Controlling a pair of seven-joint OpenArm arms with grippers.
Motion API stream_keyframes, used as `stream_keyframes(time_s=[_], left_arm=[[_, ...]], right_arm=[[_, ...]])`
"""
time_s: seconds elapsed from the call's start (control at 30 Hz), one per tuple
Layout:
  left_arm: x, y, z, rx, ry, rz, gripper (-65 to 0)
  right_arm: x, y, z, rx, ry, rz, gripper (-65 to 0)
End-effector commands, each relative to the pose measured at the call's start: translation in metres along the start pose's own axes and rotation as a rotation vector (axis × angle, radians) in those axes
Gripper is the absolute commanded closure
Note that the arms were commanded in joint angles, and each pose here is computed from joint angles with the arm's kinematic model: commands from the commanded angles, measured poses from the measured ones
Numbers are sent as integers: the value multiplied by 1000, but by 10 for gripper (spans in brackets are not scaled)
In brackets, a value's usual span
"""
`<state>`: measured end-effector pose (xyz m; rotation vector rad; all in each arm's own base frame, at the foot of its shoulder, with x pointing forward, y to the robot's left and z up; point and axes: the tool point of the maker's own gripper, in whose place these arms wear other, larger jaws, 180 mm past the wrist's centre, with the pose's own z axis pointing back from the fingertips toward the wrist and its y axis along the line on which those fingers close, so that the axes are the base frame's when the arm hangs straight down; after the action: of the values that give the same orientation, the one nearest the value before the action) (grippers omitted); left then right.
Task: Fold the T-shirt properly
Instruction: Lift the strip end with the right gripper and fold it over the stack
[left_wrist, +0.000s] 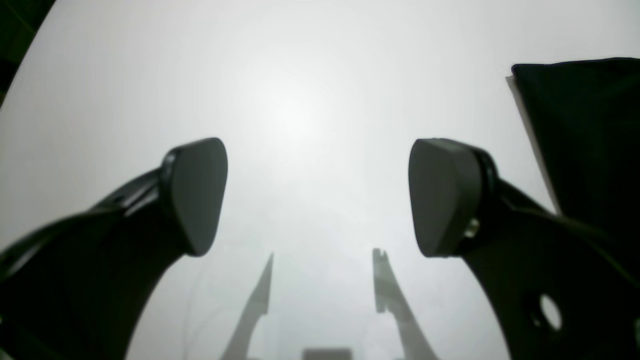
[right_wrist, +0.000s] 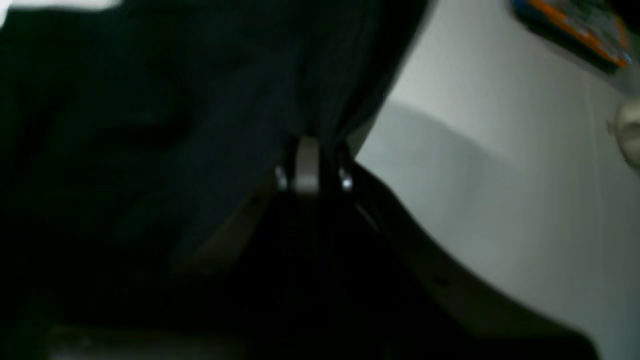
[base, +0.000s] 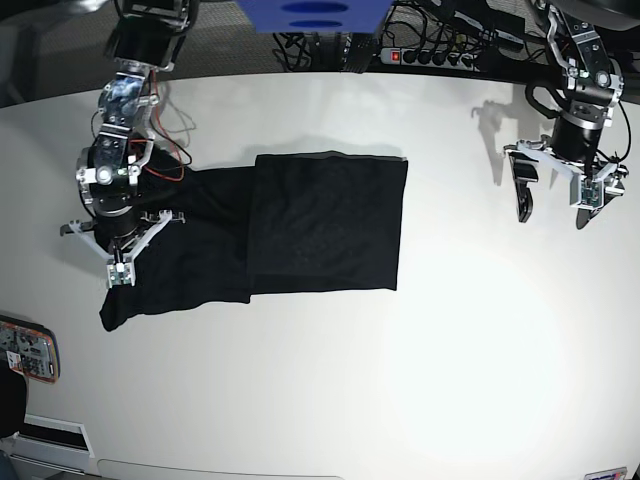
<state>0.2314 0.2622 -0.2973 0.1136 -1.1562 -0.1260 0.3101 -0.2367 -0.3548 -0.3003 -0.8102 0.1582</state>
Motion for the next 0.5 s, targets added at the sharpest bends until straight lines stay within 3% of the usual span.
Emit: stream_keyframes(time_s=[0.0, 0.3, 0.47], left_arm=[[12, 2, 1, 0, -43, -6, -542], [11, 2, 1, 0, -41, -5, -542], [11, 2, 1, 0, -41, -5, -542]], right_arm=[[25, -2, 6, -16, -67, 11, 0], [42, 46, 21, 27, -41, 196, 0], [45, 69, 30, 68, -27, 251, 0]])
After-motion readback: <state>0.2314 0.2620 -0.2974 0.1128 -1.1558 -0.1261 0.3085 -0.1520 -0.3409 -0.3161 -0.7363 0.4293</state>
